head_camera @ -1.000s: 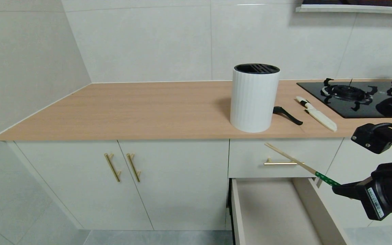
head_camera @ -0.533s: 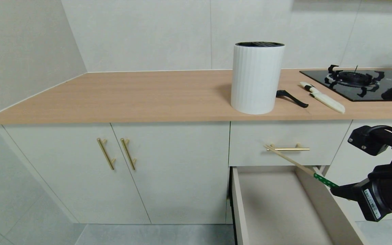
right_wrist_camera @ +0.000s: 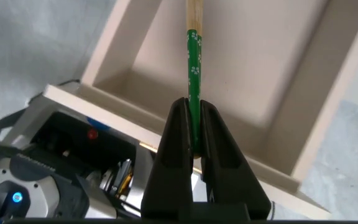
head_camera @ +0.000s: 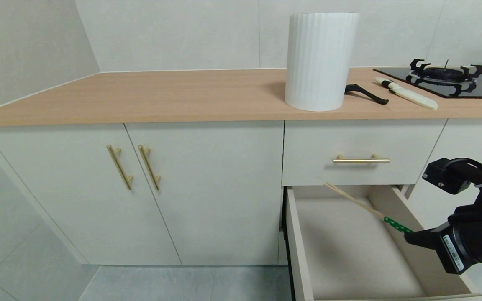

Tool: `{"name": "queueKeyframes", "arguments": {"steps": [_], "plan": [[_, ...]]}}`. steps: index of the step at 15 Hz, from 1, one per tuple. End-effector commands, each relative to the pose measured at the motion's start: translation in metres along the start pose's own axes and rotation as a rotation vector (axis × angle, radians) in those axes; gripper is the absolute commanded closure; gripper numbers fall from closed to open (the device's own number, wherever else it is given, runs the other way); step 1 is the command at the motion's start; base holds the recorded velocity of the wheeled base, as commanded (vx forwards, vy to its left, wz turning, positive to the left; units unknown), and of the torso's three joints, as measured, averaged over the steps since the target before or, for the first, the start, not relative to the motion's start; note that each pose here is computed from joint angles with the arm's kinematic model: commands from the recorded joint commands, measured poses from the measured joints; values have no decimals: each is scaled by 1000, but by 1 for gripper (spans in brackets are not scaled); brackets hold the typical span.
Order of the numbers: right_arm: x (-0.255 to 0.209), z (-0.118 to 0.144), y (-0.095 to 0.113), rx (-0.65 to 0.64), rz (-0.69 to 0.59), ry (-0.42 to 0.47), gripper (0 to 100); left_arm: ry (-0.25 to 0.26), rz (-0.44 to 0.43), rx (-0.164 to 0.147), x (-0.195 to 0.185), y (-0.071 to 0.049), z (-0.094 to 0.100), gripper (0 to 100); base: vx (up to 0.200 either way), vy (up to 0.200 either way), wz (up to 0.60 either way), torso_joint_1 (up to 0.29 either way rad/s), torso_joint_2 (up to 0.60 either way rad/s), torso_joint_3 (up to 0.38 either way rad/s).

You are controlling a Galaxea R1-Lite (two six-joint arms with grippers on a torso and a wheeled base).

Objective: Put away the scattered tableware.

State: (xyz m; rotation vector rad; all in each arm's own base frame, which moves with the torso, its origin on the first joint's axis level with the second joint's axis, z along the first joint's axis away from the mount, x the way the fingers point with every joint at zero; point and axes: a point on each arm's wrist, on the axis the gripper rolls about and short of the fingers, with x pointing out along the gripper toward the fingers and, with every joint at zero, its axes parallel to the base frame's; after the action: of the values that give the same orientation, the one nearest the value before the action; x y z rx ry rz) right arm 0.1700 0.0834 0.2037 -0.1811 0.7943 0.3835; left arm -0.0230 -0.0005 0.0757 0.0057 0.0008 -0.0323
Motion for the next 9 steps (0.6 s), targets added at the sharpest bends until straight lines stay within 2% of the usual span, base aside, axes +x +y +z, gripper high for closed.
{"name": "queueKeyframes", "arguments": {"steps": [1, 6, 9], "plan": [[4, 0, 0, -1, -1, 17, 100, -1, 0, 0, 0, 0, 0, 0, 0, 0, 0, -41, 207, 144], [11, 0, 1, -2, 1, 41, 100, -1, 0, 0, 0, 0, 0, 0, 0, 0, 0, -16, 38, 19], [39, 2, 2, -4, -4, 118, 100, -1, 0, 0, 0, 0, 0, 0, 0, 0, 0, 0, 0, 0]]}}
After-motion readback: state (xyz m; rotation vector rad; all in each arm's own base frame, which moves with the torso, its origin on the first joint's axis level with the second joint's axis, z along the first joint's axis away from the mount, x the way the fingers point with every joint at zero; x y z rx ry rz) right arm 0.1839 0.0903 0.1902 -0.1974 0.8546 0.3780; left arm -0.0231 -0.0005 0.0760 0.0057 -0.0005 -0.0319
